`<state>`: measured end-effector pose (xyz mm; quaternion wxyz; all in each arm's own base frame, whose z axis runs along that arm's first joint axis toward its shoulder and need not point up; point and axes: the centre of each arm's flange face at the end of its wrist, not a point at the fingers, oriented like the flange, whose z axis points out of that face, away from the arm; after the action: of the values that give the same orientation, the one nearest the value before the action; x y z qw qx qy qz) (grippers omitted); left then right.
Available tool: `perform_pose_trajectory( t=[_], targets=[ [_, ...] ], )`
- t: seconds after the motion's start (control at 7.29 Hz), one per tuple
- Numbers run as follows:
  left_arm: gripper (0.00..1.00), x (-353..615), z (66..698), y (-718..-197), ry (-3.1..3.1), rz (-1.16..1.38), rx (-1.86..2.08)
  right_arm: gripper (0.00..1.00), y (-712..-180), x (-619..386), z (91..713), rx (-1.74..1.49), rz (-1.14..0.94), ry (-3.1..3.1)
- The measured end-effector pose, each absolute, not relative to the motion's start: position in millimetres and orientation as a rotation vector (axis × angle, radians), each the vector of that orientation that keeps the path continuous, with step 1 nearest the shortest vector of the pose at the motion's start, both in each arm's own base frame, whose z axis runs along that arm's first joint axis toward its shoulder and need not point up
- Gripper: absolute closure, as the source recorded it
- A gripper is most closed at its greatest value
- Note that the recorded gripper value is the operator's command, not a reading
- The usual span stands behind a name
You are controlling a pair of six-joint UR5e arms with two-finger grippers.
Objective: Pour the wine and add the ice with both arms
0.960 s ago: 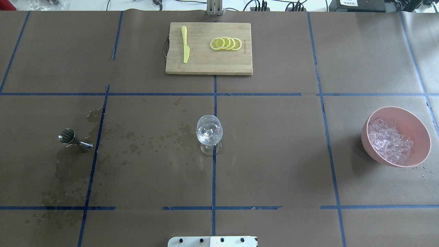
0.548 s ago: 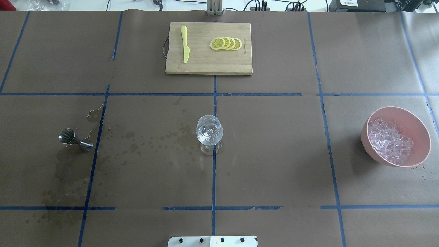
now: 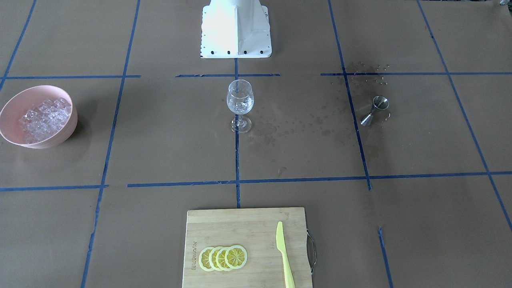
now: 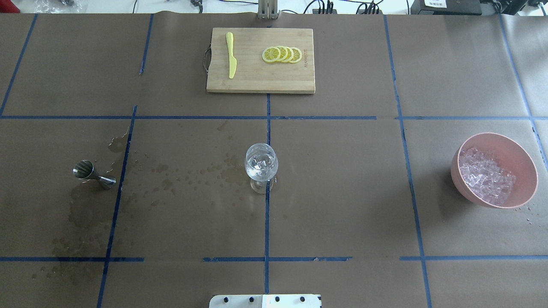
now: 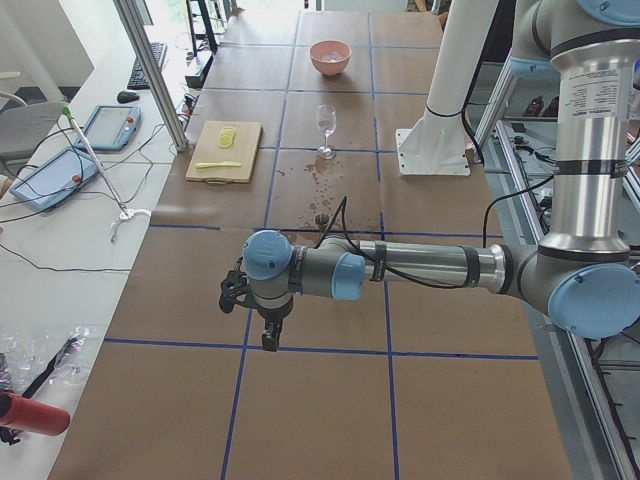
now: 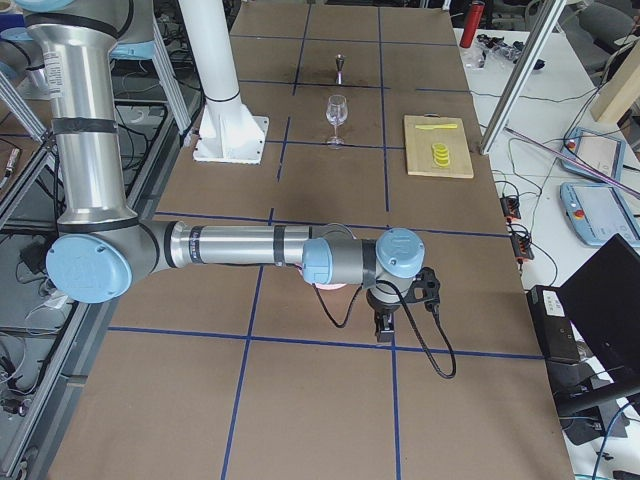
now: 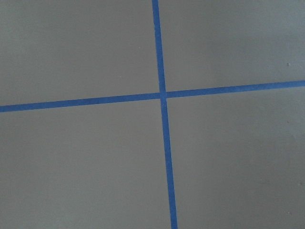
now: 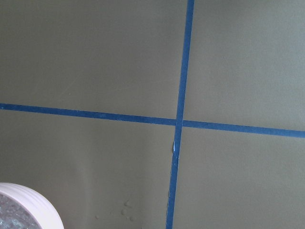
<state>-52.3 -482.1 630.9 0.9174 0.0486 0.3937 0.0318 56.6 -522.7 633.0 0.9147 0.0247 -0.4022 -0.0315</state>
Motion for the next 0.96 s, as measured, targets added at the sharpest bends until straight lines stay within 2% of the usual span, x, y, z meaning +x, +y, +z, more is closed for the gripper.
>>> perform_pose_trajectory(
  t=[0.96],
  targets=[
    [0.0,-69,639,-471,0.807,0.027,0.098,0.0,-508,68,658,0.02,-0.031,-0.823]
  ],
)
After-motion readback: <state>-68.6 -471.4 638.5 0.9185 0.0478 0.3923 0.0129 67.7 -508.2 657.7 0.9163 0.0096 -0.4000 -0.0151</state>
